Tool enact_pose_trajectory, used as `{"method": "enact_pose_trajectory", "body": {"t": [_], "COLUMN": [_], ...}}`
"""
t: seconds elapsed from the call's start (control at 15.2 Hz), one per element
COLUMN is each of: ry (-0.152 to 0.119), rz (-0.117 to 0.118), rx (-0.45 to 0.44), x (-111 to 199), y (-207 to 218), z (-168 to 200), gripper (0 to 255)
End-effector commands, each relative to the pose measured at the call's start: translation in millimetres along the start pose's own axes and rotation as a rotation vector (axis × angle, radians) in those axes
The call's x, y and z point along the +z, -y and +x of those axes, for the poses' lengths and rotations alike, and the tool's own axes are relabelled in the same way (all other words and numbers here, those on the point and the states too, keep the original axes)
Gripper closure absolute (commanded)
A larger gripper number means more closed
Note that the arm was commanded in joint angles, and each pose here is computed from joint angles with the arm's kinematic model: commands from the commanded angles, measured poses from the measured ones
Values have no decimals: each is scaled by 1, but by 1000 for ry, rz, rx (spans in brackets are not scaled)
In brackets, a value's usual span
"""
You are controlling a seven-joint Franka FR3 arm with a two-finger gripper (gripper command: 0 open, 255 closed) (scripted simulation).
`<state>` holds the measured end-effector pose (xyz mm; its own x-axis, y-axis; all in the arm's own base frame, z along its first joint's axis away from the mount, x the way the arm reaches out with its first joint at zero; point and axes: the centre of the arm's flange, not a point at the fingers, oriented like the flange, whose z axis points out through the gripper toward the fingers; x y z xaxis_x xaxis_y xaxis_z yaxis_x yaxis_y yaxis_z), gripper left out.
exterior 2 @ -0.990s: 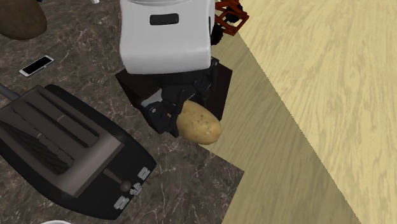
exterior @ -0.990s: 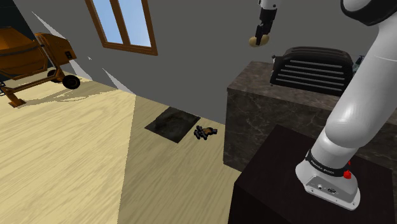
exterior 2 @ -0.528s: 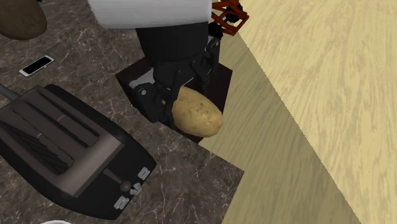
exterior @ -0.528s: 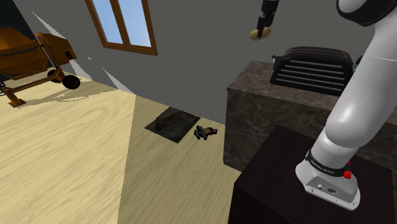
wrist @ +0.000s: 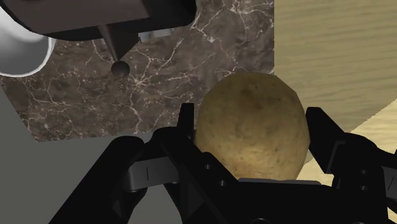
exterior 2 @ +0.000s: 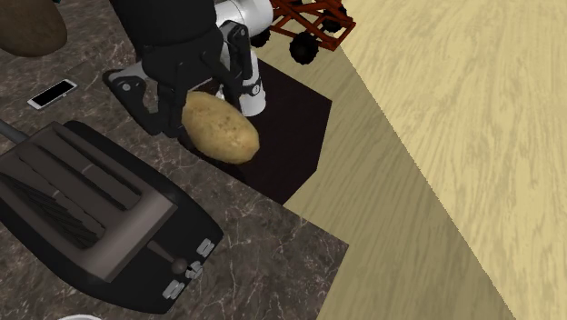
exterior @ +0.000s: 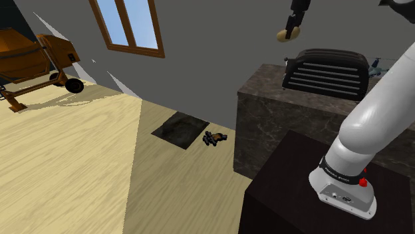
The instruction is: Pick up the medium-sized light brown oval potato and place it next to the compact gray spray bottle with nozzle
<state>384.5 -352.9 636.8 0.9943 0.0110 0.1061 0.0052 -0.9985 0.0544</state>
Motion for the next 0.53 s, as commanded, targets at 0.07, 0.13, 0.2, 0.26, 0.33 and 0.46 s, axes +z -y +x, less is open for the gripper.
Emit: {"method": "enact_pose_trajectory", "body": {"t": [0.07, 0.13, 0.2, 0.26, 0.33, 0.46], "ry": [0, 0, 0, 0, 0, 0], "rz": [0, 0, 0, 0, 0, 0], "rx": [-1, -1, -1, -1, -1, -1], "x": [-6, -8, -9, -10, -11, -14], "y": [-12, -15, -18, -21, -24, -30], "z": [-37, -50, -62, -75, -88, -113], "gripper": [255, 255, 255, 255, 255, 255]}}
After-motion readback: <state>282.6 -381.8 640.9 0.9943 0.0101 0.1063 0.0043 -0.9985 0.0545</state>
